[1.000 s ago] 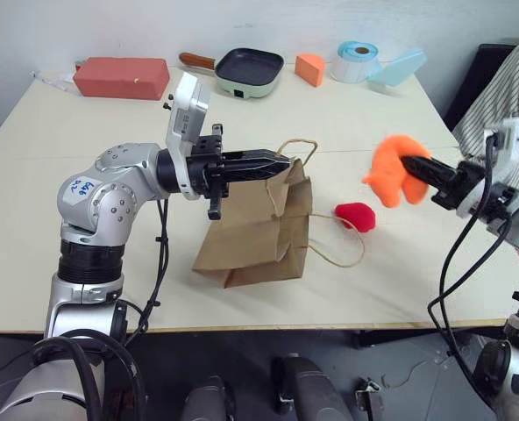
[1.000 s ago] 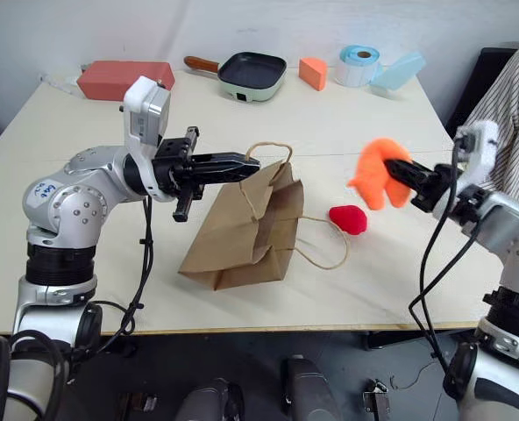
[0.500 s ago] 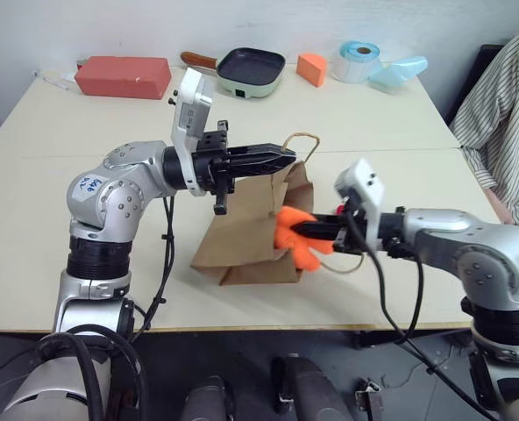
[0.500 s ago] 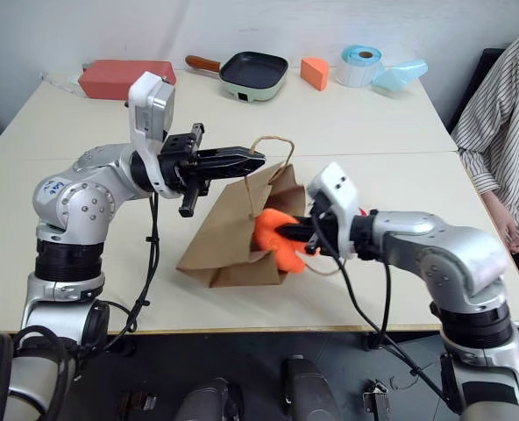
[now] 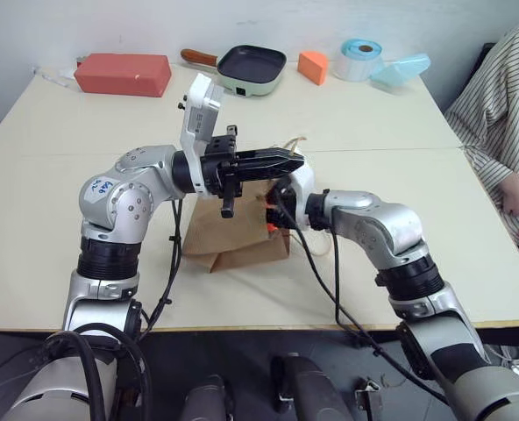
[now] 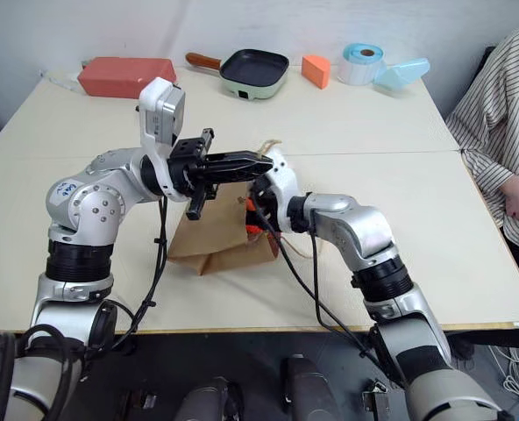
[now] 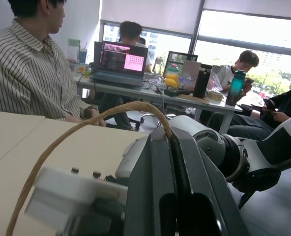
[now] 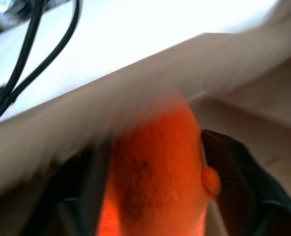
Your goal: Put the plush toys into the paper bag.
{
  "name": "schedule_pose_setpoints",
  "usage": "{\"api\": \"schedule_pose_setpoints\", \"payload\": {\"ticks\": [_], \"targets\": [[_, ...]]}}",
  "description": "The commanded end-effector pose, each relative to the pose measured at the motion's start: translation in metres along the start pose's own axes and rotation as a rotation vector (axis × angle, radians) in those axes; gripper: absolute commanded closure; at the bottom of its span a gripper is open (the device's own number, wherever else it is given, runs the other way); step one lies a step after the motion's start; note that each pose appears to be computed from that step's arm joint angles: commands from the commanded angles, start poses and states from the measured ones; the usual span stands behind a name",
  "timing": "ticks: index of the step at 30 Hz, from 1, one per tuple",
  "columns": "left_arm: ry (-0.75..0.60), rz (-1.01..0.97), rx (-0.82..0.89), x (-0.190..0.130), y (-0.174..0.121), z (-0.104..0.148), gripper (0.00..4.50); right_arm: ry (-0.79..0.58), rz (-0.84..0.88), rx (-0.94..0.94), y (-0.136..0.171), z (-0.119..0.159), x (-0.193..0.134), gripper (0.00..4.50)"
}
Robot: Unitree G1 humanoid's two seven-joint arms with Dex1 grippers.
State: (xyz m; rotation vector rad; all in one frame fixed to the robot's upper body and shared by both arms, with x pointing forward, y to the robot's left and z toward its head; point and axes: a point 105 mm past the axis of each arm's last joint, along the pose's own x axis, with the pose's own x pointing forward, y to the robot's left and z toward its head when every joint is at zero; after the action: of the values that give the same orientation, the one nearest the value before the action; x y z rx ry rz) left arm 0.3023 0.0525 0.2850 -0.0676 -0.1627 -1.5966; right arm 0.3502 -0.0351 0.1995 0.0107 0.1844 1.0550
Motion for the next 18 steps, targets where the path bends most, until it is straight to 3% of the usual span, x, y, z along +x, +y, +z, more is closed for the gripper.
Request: {"api": "schedule_pose_setpoints", "payload": {"ticks": [1, 3, 6, 8, 10, 12, 18], "targets": [[-0.017, 0.018, 0.056, -0.006, -0.004, 0.013, 4.5, -0.149, 0.002, 0.029, 0.01, 0.032, -0.049, 0.23], [-0.015, 0.032, 0.06, -0.008, -0.003, 0.013, 4.5, -0.22, -0.023, 0.104, 0.007, 0.039, -0.088, 0.03], [-0.016, 0.042, 0.064, -0.01, -0.004, 0.014, 4.5, -0.29, -0.207, 0.226, -0.026, 0.033, -0.139, 0.03], [-0.017, 0.047, 0.066, -0.011, -0.004, 0.014, 4.5, -0.24, -0.386, 0.223, -0.05, 0.017, -0.158, 0.03], [-0.017, 0.052, 0.067, -0.011, -0.004, 0.015, 4.5, -0.074, -0.567, 0.115, -0.073, -0.012, -0.17, 0.03], [-0.015, 0.055, 0.067, -0.012, -0.004, 0.015, 4.5, 0.017, -0.625, 0.061, -0.084, -0.029, -0.169, 0.03], [0.007, 0.047, 0.085, -0.01, -0.003, 0.014, 4.5, 0.112, -0.597, 0.156, -0.096, -0.078, -0.127, 0.03]]}}
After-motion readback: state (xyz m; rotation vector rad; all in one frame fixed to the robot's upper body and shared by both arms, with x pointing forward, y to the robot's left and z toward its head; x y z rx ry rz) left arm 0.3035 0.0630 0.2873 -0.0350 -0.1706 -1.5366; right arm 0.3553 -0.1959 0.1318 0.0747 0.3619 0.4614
